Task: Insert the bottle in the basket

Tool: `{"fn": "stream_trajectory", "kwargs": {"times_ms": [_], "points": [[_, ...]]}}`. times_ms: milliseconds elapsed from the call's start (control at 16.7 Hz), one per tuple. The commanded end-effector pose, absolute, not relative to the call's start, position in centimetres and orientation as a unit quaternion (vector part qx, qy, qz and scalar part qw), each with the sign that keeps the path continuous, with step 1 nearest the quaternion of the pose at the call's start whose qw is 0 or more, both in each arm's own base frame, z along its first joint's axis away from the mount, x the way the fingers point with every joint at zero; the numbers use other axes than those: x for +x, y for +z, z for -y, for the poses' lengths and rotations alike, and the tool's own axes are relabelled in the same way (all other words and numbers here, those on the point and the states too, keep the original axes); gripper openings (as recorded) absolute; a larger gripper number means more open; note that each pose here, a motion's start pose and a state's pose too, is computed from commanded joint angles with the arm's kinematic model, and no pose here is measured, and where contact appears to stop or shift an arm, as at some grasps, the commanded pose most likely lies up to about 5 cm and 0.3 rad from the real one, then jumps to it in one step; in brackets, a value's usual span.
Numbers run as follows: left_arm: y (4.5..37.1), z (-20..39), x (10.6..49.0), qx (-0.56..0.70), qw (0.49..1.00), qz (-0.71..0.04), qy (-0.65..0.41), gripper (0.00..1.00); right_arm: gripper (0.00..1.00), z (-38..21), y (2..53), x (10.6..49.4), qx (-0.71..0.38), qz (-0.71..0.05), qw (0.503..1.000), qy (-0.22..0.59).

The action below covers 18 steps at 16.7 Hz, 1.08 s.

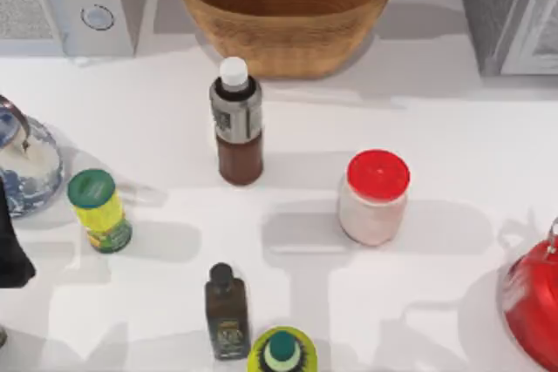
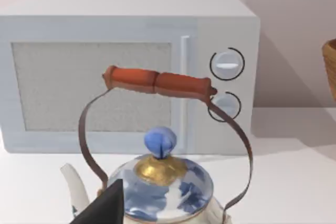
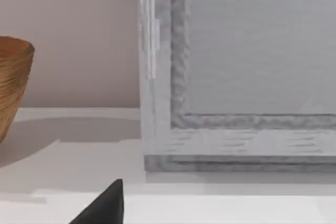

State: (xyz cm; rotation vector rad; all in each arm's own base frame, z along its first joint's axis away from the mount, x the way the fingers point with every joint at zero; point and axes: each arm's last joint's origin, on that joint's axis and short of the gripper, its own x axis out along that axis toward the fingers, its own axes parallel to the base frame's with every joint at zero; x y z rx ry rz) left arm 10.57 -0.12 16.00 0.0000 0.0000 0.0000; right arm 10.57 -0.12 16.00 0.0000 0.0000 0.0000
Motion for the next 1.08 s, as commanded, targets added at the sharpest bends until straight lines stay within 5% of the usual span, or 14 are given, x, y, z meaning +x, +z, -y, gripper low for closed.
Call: {"fn": "stream_trajectory", "kwargs": {"times_ms": [540,840,1080], "points": [[19.1,1.1,12.4,0.010,0.996,0.019,-0.082,1.00,1.00,0.1,16.0,10.6,0.000,0.000,1.000,0.000],[20.1,3.1,17.7,0.018,0.982,-0.019,-0.188,1.00,1.00,0.1,16.0,10.6,0.000,0.000,1.000,0.000],[17.3,5.5,23.0,0.024,0.959,-0.070,-0.273,1.00,1.00,0.1,16.0,10.6,0.000,0.000,1.000,0.000]]}}
